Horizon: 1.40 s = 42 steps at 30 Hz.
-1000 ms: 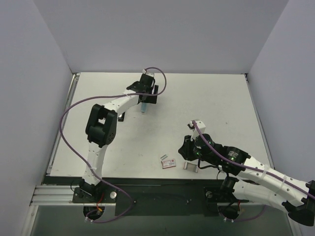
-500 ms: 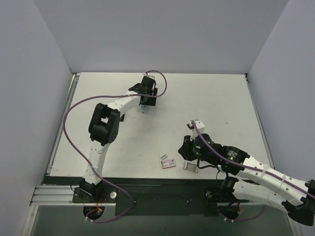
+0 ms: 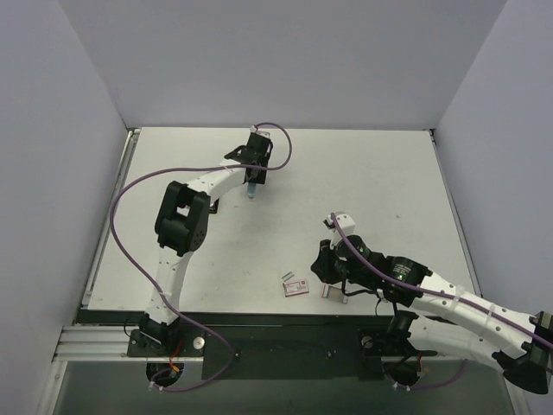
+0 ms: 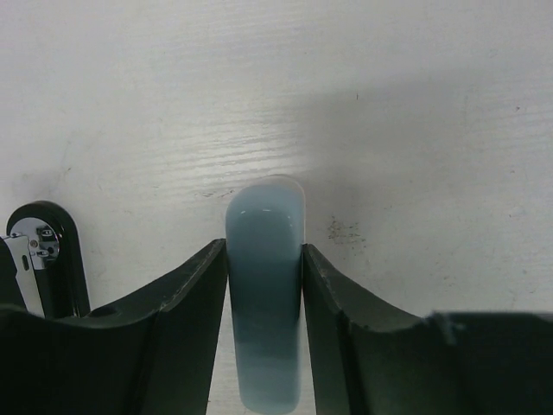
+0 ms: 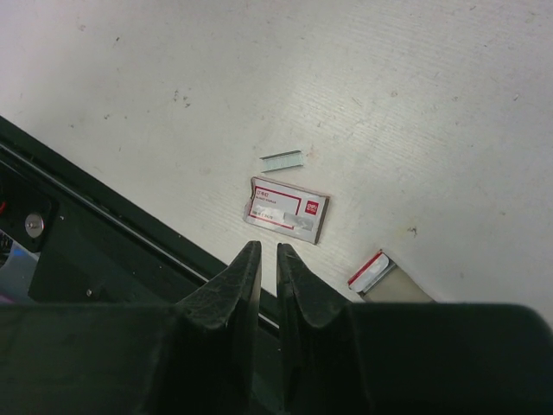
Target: Unload the staples from the stapler
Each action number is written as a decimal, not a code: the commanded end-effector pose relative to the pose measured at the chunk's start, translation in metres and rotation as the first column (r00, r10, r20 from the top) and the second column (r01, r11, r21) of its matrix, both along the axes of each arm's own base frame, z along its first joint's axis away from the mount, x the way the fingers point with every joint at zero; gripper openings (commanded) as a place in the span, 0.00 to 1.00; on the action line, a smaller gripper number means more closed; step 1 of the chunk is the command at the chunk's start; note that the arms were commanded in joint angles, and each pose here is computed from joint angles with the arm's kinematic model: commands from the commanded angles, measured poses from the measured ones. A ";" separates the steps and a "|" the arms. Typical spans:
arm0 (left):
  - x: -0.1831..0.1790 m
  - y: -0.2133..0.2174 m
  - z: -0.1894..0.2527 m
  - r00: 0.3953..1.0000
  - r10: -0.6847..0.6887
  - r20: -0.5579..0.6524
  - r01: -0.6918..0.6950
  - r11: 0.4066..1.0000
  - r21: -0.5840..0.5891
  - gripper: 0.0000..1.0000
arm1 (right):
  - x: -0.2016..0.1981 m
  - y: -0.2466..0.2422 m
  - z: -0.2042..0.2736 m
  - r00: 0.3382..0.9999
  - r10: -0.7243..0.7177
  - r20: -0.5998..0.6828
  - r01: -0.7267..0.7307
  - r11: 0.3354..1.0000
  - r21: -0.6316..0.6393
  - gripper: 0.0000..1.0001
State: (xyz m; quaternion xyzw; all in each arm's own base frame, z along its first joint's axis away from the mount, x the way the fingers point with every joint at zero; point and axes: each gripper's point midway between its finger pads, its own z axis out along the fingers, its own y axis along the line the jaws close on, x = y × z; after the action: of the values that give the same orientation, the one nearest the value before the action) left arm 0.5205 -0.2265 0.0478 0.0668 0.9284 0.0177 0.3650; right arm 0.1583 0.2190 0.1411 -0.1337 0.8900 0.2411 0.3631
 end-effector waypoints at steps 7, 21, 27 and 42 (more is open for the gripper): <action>0.010 0.004 0.041 0.995 0.018 0.101 -0.016 1.000 -0.024 0.00 | 0.001 0.003 -0.003 1.000 0.002 -0.006 -0.002 1.000 0.011 0.07; -0.065 -0.040 0.133 0.970 -0.154 0.188 0.209 0.922 -0.326 0.00 | 0.007 -0.002 0.019 0.999 0.006 0.046 -0.005 1.000 -0.016 0.11; -0.127 -0.066 0.154 0.938 -0.257 0.233 0.341 0.805 -0.486 0.00 | 0.006 -0.014 0.044 0.996 0.022 0.092 -0.017 0.999 -0.046 0.16; -0.314 -0.113 0.203 0.725 -0.561 0.399 0.669 0.440 -0.598 0.00 | -0.001 -0.028 0.098 0.981 0.095 0.172 -0.084 0.994 -0.066 0.34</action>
State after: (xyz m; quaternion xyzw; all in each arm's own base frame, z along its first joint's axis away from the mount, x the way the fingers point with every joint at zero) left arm 0.2419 -0.3226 0.1991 0.2099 0.8101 -0.3954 0.3786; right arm 0.1591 0.1969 0.2232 -0.1825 0.8612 0.2251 0.4175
